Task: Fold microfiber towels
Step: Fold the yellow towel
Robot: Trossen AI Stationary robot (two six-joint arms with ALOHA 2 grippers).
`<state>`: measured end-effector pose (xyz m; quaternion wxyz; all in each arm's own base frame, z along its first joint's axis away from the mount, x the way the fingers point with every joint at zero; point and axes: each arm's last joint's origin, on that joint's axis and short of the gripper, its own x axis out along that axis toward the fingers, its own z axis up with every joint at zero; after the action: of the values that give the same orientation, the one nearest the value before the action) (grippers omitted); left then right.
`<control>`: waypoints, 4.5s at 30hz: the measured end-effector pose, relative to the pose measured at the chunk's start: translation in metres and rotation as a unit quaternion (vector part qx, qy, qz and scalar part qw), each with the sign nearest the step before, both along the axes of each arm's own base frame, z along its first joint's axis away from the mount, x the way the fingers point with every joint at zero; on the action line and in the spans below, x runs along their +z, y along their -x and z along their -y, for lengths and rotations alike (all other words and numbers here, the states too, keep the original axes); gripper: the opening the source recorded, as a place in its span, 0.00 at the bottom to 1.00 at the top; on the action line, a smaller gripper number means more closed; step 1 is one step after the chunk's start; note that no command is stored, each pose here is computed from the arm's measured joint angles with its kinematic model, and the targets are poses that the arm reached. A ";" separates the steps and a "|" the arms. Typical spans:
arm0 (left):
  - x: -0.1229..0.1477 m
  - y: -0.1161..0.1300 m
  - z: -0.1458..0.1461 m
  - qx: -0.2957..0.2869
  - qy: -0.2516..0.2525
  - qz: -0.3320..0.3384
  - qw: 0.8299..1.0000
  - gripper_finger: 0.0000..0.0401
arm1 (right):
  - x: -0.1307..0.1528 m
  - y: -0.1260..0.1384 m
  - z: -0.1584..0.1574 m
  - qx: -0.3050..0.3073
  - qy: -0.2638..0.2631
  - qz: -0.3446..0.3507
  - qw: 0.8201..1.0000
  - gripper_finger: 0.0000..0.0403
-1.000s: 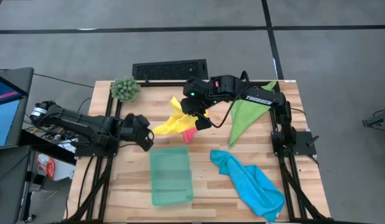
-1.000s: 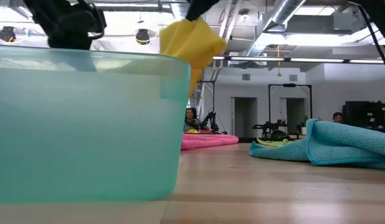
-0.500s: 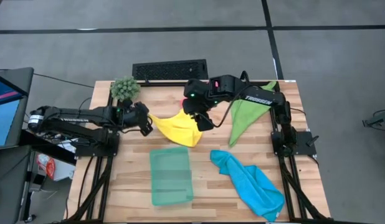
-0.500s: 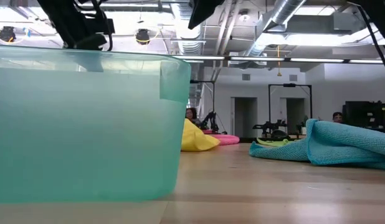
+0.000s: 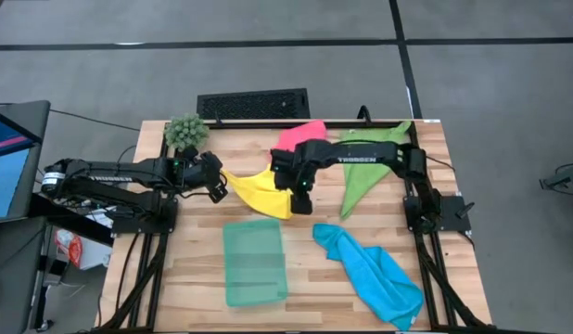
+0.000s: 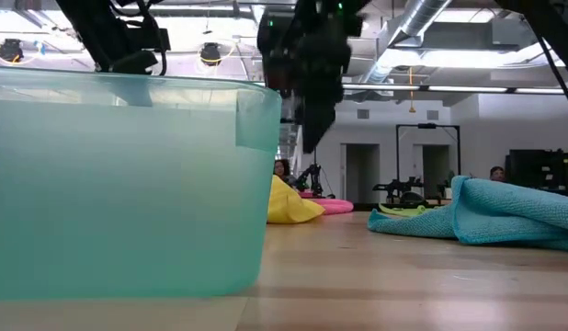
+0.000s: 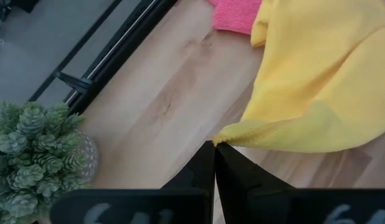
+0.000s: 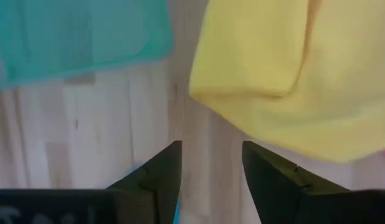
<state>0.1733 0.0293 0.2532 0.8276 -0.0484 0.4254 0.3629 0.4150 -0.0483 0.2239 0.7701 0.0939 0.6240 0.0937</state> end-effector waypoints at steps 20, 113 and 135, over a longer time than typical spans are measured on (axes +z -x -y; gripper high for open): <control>0.000 -0.001 0.000 0.005 0.013 0.012 1.000 0.00 | -0.061 -0.003 0.003 -0.204 0.007 0.037 0.978 0.46; -0.023 0.009 -0.034 0.110 -0.092 0.052 0.988 0.00 | -0.038 0.001 -0.013 -0.163 0.037 0.214 0.962 0.56; -0.023 0.008 -0.034 0.117 -0.082 0.064 0.988 0.00 | -0.060 0.007 -0.009 -0.370 -0.059 0.209 0.903 0.56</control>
<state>0.1648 0.0633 0.2305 0.8059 -0.0533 0.3320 0.4873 0.4081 -0.0390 0.1643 0.8550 0.3416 0.3629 -0.1435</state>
